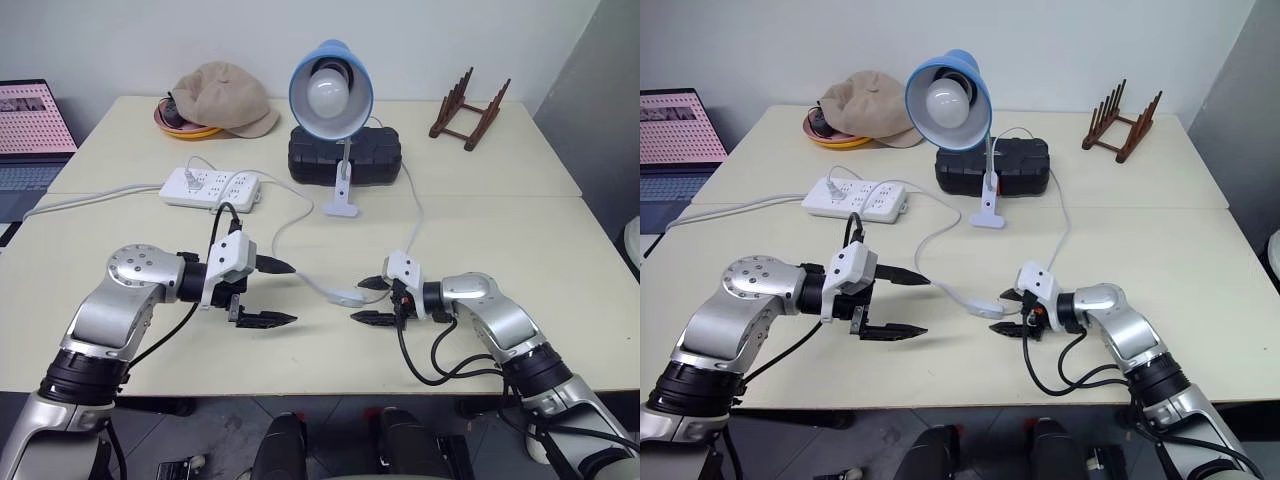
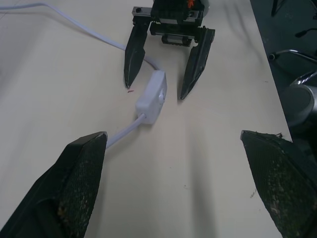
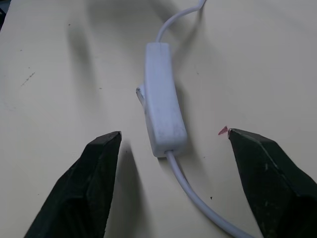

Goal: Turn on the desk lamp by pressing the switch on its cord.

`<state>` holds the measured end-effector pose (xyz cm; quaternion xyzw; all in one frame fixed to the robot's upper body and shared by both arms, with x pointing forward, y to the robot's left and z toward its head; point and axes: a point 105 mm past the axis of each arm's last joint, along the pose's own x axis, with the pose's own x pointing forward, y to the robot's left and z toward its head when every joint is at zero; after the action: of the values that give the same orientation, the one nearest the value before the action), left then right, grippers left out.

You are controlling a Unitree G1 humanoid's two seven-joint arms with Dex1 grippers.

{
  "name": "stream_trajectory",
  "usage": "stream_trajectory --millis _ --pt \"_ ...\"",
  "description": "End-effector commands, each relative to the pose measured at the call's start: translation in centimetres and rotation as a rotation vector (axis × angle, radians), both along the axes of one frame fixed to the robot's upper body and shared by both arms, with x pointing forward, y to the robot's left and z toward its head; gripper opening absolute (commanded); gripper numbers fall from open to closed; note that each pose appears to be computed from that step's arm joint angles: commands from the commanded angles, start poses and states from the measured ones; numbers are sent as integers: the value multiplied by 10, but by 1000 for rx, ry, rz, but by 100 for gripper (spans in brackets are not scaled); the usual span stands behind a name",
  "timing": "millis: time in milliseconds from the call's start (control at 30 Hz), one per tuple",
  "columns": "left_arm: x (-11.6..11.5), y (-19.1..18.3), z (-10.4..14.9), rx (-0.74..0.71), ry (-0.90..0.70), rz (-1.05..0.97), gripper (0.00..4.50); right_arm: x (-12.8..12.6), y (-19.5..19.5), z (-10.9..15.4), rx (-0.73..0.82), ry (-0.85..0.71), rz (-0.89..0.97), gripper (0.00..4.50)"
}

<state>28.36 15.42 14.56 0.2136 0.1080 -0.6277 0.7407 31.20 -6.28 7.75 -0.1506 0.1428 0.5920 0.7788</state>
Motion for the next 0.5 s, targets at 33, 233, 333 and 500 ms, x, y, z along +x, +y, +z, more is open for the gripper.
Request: stream_trajectory --millis 33,233,333,500 --pt "-1 1 10 -5 -52 -4 450 2 2 11 23 -35 19 251" --pt "-1 2 4 11 -59 -9 450 -3 6 11 37 -30 39 102" --pt "-2 4 2 10 -52 -5 450 -5 6 12 47 -24 47 44" --pt "0 5 5 -48 5 47 450 -1 0 27 124 3 -8 39"
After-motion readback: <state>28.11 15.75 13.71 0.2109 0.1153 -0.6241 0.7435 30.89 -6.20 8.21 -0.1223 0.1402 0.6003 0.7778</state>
